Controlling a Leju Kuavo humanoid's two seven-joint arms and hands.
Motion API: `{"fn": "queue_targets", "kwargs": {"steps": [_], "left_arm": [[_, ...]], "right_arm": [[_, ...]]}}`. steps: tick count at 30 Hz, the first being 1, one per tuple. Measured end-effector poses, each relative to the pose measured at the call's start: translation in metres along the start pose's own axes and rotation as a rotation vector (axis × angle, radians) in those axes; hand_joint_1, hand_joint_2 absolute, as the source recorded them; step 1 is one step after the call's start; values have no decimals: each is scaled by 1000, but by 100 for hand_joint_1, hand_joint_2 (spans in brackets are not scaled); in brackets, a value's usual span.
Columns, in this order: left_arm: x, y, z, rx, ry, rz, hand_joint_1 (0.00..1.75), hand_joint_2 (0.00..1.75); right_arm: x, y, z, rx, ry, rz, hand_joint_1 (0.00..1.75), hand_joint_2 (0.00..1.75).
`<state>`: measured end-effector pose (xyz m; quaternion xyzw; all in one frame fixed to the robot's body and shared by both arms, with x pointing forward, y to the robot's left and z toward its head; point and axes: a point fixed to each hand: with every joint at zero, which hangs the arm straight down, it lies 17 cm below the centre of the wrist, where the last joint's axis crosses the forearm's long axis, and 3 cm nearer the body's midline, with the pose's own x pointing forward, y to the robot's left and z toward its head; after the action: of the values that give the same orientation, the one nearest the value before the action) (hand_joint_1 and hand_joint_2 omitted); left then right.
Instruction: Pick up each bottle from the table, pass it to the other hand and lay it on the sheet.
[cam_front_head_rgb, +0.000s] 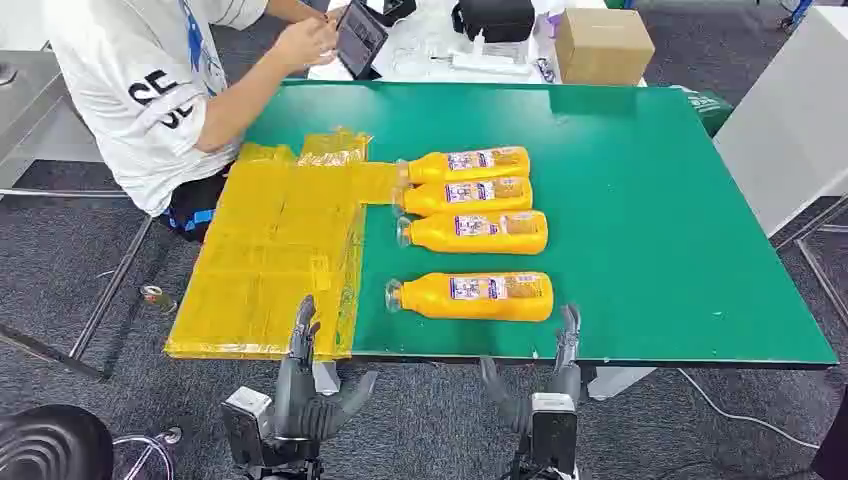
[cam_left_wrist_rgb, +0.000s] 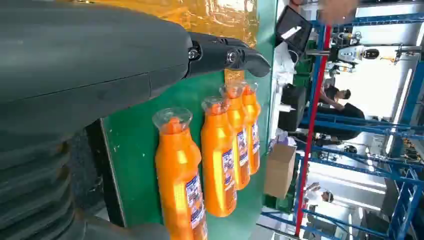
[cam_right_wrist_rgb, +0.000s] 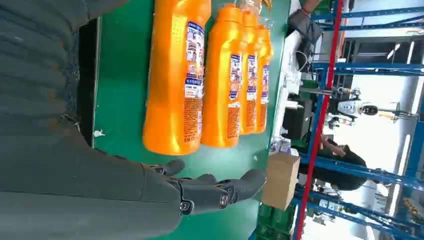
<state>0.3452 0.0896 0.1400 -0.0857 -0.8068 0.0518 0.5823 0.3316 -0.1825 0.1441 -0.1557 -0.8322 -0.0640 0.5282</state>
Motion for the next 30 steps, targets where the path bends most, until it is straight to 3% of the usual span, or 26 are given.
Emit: {"fn": "queue_targets", "kwargs": {"steps": [26,30], "left_arm": [[0,0,0,2,1,-2,0,175],[0,1,0,6,1,-4,0,175]], "right_arm": [[0,1,0,3,1,-3,0,175],[3,3,1,21,-34,57,0,175]]}}
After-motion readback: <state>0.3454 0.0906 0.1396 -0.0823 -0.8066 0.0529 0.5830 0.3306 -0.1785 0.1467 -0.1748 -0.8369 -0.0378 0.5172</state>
